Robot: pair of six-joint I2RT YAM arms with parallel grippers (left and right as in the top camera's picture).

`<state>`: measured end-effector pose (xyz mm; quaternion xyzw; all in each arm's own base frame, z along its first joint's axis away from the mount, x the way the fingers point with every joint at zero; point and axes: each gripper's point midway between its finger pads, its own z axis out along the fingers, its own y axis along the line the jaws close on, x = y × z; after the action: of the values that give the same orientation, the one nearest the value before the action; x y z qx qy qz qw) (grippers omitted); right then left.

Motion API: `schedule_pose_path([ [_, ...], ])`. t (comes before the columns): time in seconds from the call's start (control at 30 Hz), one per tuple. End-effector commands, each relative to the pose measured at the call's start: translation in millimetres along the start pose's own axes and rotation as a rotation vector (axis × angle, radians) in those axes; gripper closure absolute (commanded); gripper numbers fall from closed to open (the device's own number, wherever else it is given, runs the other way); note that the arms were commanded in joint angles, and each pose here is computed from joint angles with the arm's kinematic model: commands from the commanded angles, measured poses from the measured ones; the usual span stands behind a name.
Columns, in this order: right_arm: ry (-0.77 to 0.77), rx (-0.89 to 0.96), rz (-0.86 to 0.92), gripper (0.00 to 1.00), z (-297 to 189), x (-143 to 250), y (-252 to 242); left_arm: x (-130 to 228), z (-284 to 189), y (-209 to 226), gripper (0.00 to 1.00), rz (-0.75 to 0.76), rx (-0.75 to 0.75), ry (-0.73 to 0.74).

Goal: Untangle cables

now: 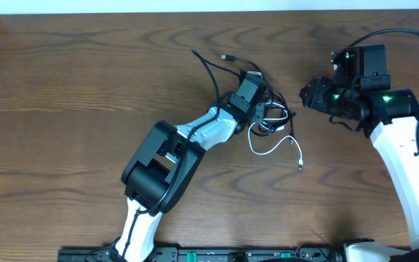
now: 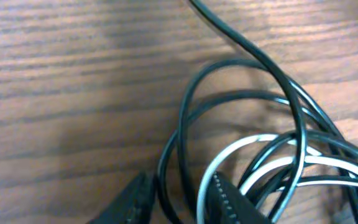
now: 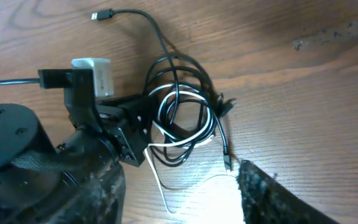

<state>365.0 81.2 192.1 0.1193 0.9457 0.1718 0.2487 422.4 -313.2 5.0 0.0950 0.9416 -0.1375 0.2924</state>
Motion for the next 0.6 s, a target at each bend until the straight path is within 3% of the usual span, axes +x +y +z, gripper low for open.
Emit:
schedule_pose_path([
  [0.0,-0.009,0.016,-0.007,0.43,-2,-1,-4,40,15,22,0.78,0.057,-0.182,0.058],
  [0.1,-0.005,0.019,-0.007,0.41,-1,-1,-4,42,10,22,0.92,0.092,-0.251,0.035],
  [0.2,0.004,0.023,-0.025,0.4,-1,2,-5,31,-4,15,0.92,0.083,-0.224,0.024],
  [0.4,0.002,0.014,-0.036,0.39,-1,1,-4,-31,-107,-27,0.93,0.02,0.039,-0.047],
  [0.57,0.009,-0.11,-0.107,0.38,-2,1,19,-60,-188,-47,0.92,-0.003,0.236,-0.105],
])
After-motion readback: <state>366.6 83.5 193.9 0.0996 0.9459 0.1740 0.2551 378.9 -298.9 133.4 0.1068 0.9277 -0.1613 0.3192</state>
